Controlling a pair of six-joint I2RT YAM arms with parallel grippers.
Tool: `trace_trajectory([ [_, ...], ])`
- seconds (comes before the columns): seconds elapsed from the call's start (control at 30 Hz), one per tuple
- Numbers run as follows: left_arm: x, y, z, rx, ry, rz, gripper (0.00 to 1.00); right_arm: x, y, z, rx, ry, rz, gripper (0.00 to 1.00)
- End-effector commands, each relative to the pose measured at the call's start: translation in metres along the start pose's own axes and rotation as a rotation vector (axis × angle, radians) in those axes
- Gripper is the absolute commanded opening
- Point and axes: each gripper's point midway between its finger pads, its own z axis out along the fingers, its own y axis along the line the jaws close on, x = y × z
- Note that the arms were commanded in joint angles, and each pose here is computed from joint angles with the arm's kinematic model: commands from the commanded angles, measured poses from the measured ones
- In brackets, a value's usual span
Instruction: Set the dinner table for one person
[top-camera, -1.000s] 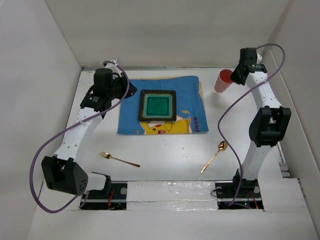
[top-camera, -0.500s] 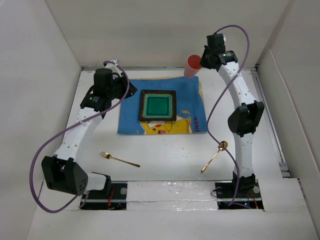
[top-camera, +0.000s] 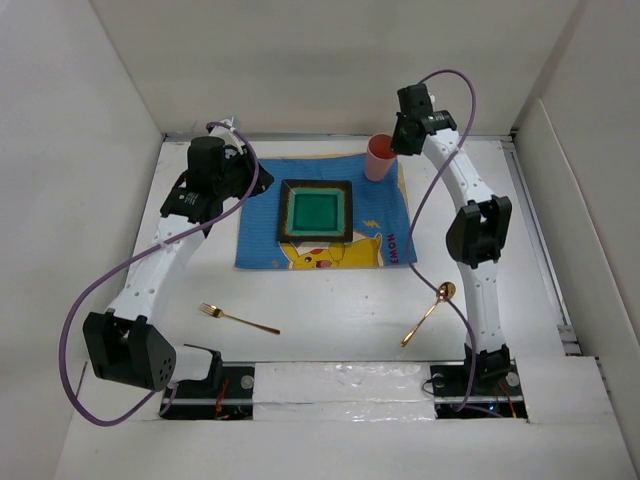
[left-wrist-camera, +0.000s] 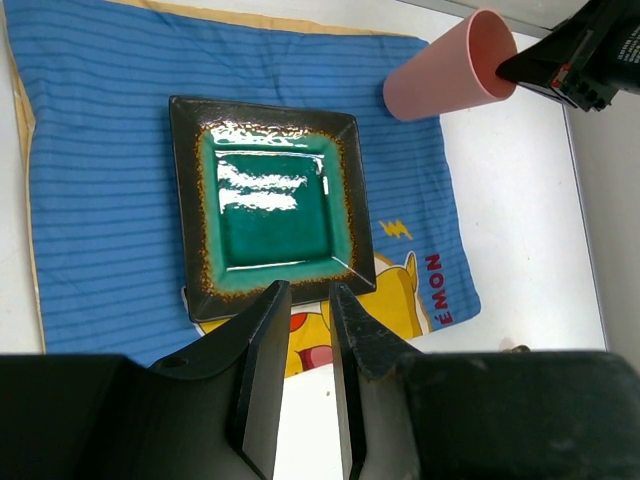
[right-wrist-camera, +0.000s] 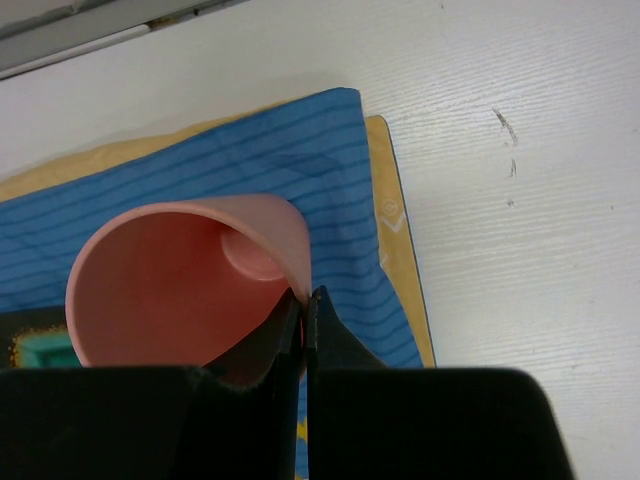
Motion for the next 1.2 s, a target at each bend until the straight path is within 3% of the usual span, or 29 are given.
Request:
trace_trajectory([
  [0.0, -0.003, -0.002, -0.002, 0.008, -0.02, 0.01, 0.2, -0.013, 0.008, 0.001, 0.01, -0.063, -0.015, 0.0],
  [0.27, 0.0, 0.0, -0.001, 0.0, -0.016, 0.01, 0.2, 0.001, 0.007, 0.02, 0.041, -0.047, -0.023, 0.0],
  [0.3, 0.001, 0.001, -0.001, -0.001, -0.014, 0.01, 0.2, 0.0, 0.008, 0.02, 0.04, -0.05, -0.019, 0.03],
  [0.43, 0.002, 0.001, 0.0, -0.001, -0.011, 0.006, 0.2, -0.013, 0.01, 0.011, 0.031, -0.09, 0.0, 0.35],
  [0.53, 0.003, 0.001, 0.0, 0.003, -0.007, 0.006, 0.2, -0.037, 0.02, -0.014, -0.02, -0.149, 0.017, 0.49],
  [0.63, 0.002, 0.0, 0.0, 0.009, -0.009, 0.008, 0.2, -0.065, 0.021, -0.045, -0.088, -0.206, 0.057, 0.56],
  [0.73, 0.002, -0.004, 0.0, 0.025, -0.006, 0.009, 0.2, -0.096, 0.017, -0.103, -0.156, -0.296, 0.095, 0.59],
  [0.77, 0.002, -0.005, 0.0, 0.031, -0.005, 0.011, 0.2, -0.099, 0.012, -0.125, -0.159, -0.325, 0.119, 0.59],
  [0.83, 0.001, -0.007, -0.002, 0.039, -0.004, 0.017, 0.2, -0.082, 0.003, -0.118, -0.134, -0.297, 0.144, 0.51],
  [0.87, 0.002, -0.007, -0.002, 0.04, -0.002, 0.018, 0.2, -0.095, -0.003, -0.156, -0.167, -0.364, 0.183, 0.43],
  [0.9, 0.002, -0.007, -0.003, 0.042, 0.0, 0.027, 0.2, -0.054, -0.017, -0.136, -0.126, -0.276, 0.186, 0.2],
  [0.93, 0.003, -0.007, -0.005, 0.042, 0.004, 0.029, 0.2, -0.039, -0.025, -0.141, -0.125, -0.264, 0.206, 0.07],
  [0.97, 0.003, -0.01, -0.007, 0.042, 0.0, 0.044, 0.2, -0.042, -0.028, -0.18, -0.178, -0.324, 0.277, 0.0],
  [1.0, 0.006, -0.014, -0.006, 0.032, 0.001, 0.063, 0.2, -0.021, -0.036, -0.183, -0.179, -0.297, 0.296, 0.0],
  [1.03, 0.009, -0.018, -0.009, 0.021, 0.009, 0.098, 0.21, 0.039, -0.055, -0.161, -0.129, -0.182, 0.309, 0.0],
  [1.1, 0.012, -0.023, -0.011, -0.019, 0.003, 0.149, 0.21, 0.08, -0.078, -0.188, -0.124, -0.155, 0.341, 0.0],
  [1.17, 0.026, -0.042, -0.015, 0.007, 0.028, 0.205, 0.22, 0.16, -0.115, -0.184, -0.008, -0.004, 0.378, 0.0],
])
